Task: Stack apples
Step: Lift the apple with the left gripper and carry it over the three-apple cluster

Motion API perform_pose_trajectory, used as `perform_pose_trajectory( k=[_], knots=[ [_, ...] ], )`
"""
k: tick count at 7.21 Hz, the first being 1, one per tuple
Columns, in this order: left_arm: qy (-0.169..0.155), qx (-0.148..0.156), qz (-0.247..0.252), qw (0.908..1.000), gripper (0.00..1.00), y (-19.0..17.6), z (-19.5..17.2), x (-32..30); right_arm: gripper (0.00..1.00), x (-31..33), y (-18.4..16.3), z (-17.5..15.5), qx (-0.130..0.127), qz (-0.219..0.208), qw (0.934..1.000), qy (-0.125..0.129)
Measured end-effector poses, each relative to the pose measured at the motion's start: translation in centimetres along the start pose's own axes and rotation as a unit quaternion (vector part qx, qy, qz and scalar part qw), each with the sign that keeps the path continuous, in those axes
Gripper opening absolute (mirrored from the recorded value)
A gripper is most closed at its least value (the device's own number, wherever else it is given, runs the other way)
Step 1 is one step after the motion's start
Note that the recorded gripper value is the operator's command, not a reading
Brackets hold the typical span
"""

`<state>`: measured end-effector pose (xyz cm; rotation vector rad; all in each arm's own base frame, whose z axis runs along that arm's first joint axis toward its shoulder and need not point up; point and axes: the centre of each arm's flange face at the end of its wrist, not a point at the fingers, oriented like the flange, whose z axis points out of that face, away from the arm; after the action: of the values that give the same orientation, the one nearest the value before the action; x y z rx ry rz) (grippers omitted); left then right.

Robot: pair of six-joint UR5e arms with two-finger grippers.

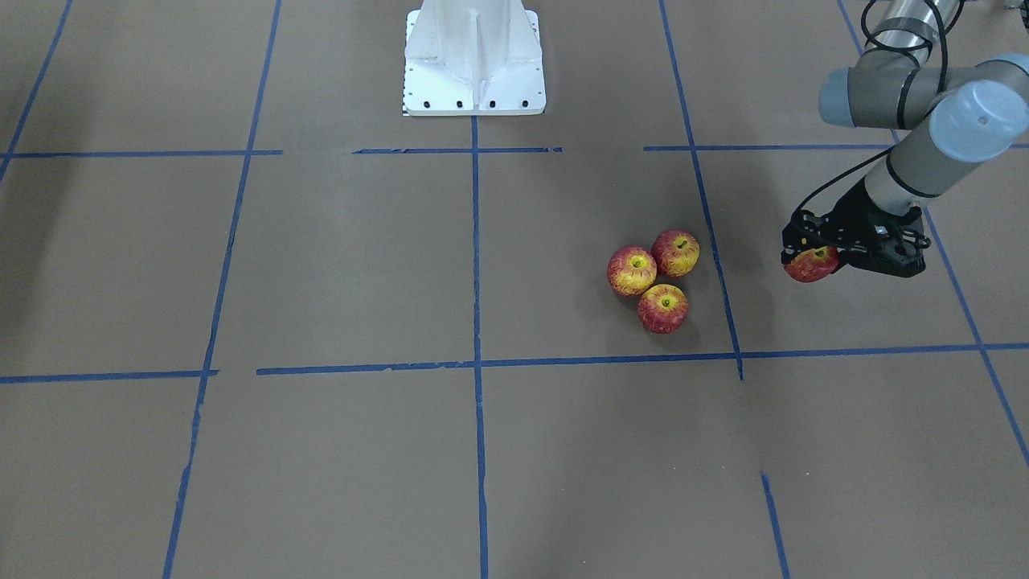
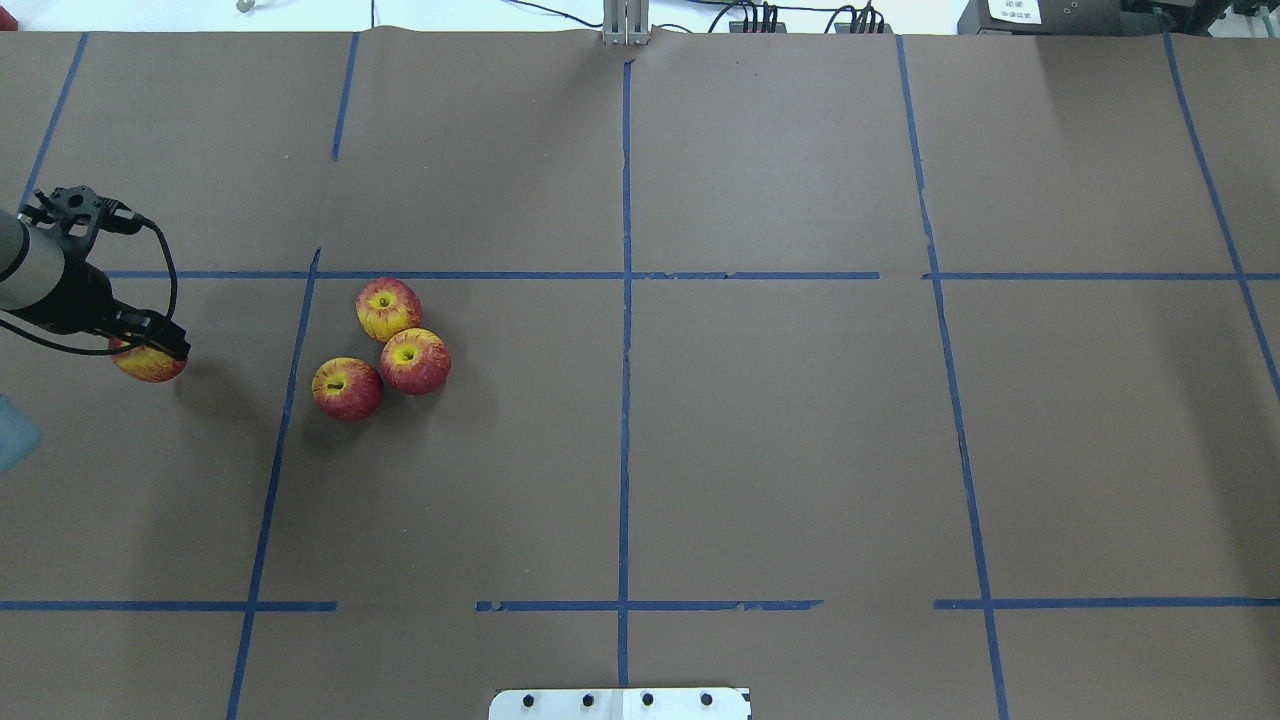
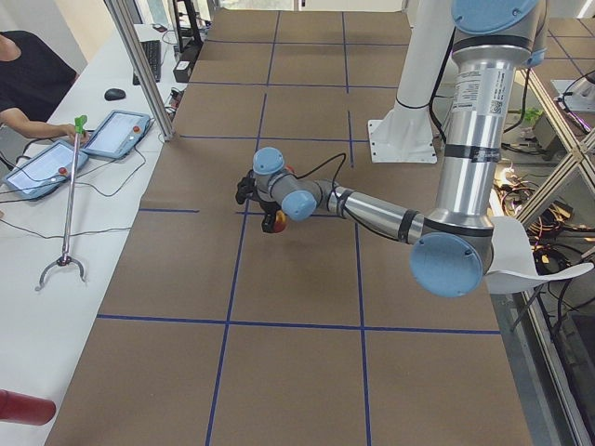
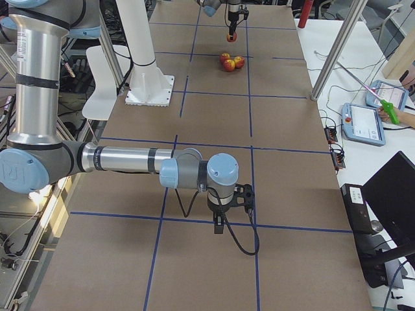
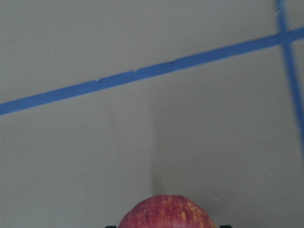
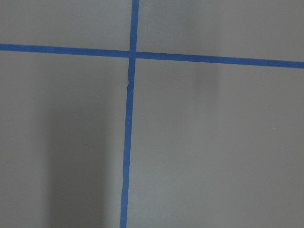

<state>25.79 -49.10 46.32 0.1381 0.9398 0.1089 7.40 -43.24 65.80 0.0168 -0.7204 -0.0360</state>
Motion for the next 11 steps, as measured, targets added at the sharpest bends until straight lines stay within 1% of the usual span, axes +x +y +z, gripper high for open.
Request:
perform_pose_trajectory(
  k=[1,2,3,5,8,11],
  knots=[
    [0.027,0.017,-0.041,0.9987,0.00,-1.4,-2.0,3.8,1.00,0.0,0.0,0.0,0.000,0.000,1.0000,0.000],
    [0.042,0.026,-0.076,0.9958,0.00,-2.6,-2.6,6.8,1.00,0.0,0.0,0.0,0.000,0.000,1.0000,0.000],
    [0.043,0.033,-0.095,0.9940,0.00,-3.0,-1.8,9.4,1.00,0.0,0.0,0.0,0.000,0.000,1.0000,0.000],
    [0.029,0.045,-0.103,0.9932,0.00,-2.4,0.6,12.3,1.00,0.0,0.0,0.0,0.000,0.000,1.0000,0.000],
    [0.021,0.043,-0.119,0.9918,0.00,-1.0,3.0,14.6,1.00,0.0,0.0,0.0,0.000,0.000,1.0000,0.000],
    [0.004,0.037,-0.129,0.9909,0.00,-0.6,3.6,15.8,1.00,0.0,0.0,0.0,0.000,0.000,1.0000,0.000]
  ],
)
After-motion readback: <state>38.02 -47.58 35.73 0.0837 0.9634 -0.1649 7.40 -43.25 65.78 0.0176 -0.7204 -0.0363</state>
